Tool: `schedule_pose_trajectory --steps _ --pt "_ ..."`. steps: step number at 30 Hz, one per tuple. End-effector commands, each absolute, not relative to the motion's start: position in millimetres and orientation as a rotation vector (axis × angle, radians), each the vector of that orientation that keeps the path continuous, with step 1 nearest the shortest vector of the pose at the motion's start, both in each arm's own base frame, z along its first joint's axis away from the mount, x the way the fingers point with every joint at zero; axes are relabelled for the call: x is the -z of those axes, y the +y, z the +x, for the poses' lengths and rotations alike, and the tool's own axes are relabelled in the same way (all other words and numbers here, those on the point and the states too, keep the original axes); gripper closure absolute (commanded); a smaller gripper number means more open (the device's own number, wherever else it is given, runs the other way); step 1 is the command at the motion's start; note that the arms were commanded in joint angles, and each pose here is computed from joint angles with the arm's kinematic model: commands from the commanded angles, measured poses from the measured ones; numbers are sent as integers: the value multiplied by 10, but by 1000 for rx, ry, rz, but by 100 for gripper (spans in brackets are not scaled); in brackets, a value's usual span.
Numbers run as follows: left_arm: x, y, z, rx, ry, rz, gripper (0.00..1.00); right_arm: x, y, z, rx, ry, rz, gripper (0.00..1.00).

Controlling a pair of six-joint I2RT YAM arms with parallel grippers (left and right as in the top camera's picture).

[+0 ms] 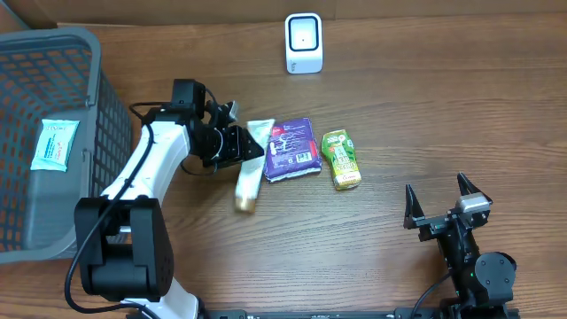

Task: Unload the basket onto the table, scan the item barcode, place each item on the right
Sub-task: 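Lift the Pantene tube out and place it left of the purple pack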

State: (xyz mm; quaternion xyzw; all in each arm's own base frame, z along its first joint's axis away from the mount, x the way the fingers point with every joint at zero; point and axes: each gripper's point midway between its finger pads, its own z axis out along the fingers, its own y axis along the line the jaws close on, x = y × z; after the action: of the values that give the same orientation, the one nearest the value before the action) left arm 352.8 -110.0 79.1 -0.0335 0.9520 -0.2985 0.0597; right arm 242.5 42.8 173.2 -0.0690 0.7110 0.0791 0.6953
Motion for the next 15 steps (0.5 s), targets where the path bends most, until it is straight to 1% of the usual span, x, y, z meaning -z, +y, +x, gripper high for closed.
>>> schedule_pose_trajectory --steps 1,2,5,8,15 --pt "-994 -1185 3571 987 2826 -120 43 -1719 429 2425 -173 1581 -155 0" --pt "-1053 -1202 3595 1004 2813 -113 40 -1719 429 2425 -173 1581 -155 0" --pt "-1317 -1218 3717 1000 2770 -50 36 -1719 429 2425 -173 1581 -155 0" --pt "-1709 -1217 3840 962 2720 34 32 -1719 429 2425 -172 1581 -156 0" --pt "-2842 -920 4054 624 2586 93 30 -1719 429 2425 -173 1581 -155 0"
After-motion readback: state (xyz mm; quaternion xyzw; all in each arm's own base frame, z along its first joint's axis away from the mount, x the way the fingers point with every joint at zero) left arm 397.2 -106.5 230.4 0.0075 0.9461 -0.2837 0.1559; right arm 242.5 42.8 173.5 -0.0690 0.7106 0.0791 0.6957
